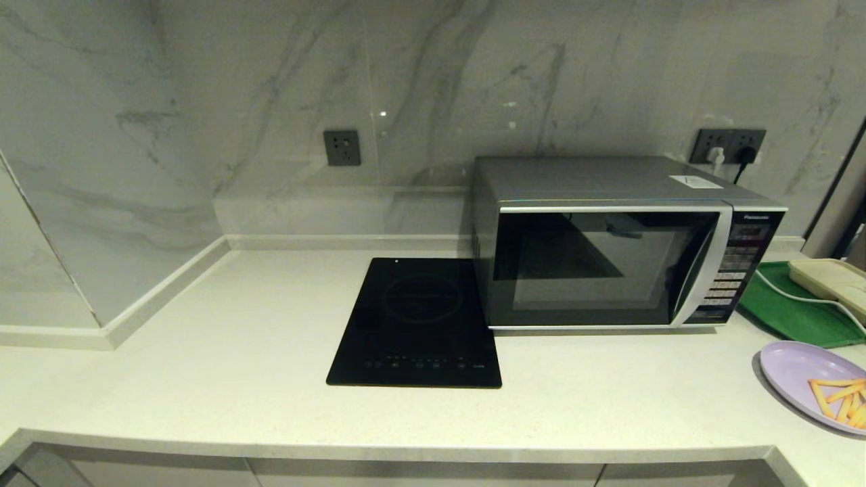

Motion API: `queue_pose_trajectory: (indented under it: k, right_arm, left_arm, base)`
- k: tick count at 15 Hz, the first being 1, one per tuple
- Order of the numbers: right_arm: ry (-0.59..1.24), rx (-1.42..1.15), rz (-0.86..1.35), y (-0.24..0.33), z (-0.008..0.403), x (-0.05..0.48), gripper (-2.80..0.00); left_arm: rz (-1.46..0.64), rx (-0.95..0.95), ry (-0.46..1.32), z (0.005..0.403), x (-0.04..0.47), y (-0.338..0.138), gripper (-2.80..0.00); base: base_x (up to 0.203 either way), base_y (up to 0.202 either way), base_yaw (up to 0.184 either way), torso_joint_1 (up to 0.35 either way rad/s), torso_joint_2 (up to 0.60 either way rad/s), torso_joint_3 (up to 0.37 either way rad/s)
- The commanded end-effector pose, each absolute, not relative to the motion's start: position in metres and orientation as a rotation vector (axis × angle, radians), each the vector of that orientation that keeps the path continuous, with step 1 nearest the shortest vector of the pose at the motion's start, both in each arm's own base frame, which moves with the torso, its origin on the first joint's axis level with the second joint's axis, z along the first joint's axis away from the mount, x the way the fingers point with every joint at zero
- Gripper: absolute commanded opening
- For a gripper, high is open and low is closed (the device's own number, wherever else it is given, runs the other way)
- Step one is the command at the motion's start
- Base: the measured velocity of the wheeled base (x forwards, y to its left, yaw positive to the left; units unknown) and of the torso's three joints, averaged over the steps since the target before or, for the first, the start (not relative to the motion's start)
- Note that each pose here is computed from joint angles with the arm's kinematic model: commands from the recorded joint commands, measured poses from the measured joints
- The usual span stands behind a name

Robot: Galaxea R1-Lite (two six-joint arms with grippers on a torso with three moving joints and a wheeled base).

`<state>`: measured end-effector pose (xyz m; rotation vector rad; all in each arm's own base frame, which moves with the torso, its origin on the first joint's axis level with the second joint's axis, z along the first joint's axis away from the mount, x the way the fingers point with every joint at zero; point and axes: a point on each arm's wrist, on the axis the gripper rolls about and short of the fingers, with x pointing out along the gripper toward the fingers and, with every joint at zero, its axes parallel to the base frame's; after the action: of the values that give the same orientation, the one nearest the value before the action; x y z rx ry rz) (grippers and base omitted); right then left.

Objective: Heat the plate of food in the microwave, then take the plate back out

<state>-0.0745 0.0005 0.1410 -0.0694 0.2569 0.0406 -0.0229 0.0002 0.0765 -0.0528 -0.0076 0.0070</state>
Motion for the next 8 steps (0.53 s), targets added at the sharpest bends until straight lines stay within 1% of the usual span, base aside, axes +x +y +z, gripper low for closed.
queue_pose_trajectory:
  k: [1, 4, 8]
  right_arm:
    - [0.115, -0.074, 0.037, 0.001, 0.110, -0.049, -2.80]
    - [-0.012, -0.072, 0.020, 0.000, 0.081, -0.024, -2.80]
    - [0.016, -0.042, 0.009, 0.000, 0.076, -0.024, -2.80]
  left_arm:
    - [0.008, -0.054, -0.008, 0.077, -0.023, 0.000, -2.80]
    - [0.008, -0.054, -0.008, 0.077, -0.023, 0.000, -2.80]
    - [0.007, -0.054, -0.008, 0.077, -0.023, 0.000, -2.80]
  base:
    - [0.000, 0.000, 0.000, 0.000, 0.00, 0.000]
    - [0.000, 0.000, 0.000, 0.000, 0.00, 0.000]
    - [0.000, 0.000, 0.000, 0.000, 0.00, 0.000]
